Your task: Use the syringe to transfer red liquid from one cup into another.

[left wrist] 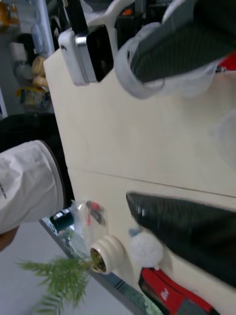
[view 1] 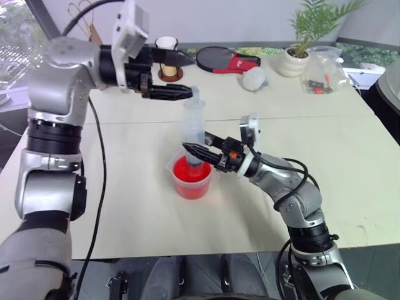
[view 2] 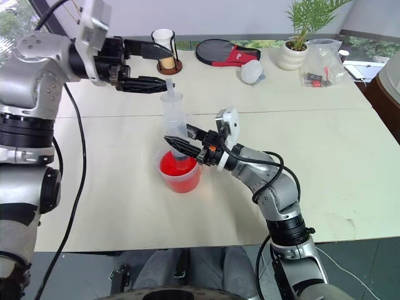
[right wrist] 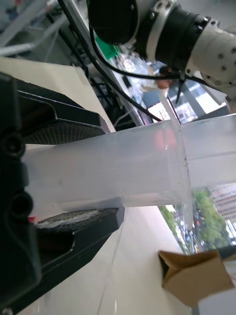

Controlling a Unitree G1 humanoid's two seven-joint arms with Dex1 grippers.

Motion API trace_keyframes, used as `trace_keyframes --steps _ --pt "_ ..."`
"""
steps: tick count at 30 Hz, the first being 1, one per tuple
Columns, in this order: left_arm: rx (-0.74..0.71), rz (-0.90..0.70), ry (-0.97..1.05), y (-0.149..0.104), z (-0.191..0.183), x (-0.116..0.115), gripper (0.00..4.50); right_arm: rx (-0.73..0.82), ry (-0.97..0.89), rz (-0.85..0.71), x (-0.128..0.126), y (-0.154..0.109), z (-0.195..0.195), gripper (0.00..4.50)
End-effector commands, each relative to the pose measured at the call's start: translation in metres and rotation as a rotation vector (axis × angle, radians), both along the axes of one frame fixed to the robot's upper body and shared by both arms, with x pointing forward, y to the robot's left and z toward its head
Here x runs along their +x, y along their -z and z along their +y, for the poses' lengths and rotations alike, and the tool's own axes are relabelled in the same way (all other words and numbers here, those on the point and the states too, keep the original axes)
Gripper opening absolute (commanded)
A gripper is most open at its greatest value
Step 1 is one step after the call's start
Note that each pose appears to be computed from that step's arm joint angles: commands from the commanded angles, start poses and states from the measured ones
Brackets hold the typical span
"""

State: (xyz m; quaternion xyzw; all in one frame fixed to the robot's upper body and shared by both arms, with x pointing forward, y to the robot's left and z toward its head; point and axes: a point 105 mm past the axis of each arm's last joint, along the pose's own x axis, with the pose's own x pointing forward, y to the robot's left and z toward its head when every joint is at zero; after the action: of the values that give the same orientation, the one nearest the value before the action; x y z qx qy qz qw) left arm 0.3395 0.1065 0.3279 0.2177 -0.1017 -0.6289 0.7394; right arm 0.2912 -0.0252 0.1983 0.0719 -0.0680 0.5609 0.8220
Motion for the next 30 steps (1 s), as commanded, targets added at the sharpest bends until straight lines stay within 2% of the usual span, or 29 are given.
trace_keyframes --steps 1,5,9,15,21,25,30 --pt "-0.063 0.016 -0.059 -0.018 0.027 0.001 3.5 0.064 -0.022 -0.095 -0.011 -0.038 -0.001 1.48" --pt "-0.086 0.127 -0.133 -0.001 0.056 0.007 3.5 0.088 0.0 -0.143 -0.009 -0.062 -0.007 1.48" --pt "-0.042 0.134 -0.277 0.028 0.076 0.025 3.5 0.066 0.035 -0.178 -0.002 -0.068 -0.013 1.48" --pt "-0.071 0.147 -0.302 0.035 0.08 0.026 3.5 0.063 0.043 -0.179 0.001 -0.069 -0.015 1.48" --pt "-0.08 0.153 -0.313 0.038 0.082 0.027 3.5 0.171 0.053 -0.155 0.006 -0.102 -0.024 1.48" --pt "-0.096 0.149 -0.317 0.039 0.08 0.029 3.5 0.198 0.095 -0.179 0.026 -0.115 -0.03 1.48" --pt "-0.109 0.144 -0.315 0.039 0.076 0.031 3.5 0.183 0.154 -0.225 0.066 -0.114 -0.025 1.48"
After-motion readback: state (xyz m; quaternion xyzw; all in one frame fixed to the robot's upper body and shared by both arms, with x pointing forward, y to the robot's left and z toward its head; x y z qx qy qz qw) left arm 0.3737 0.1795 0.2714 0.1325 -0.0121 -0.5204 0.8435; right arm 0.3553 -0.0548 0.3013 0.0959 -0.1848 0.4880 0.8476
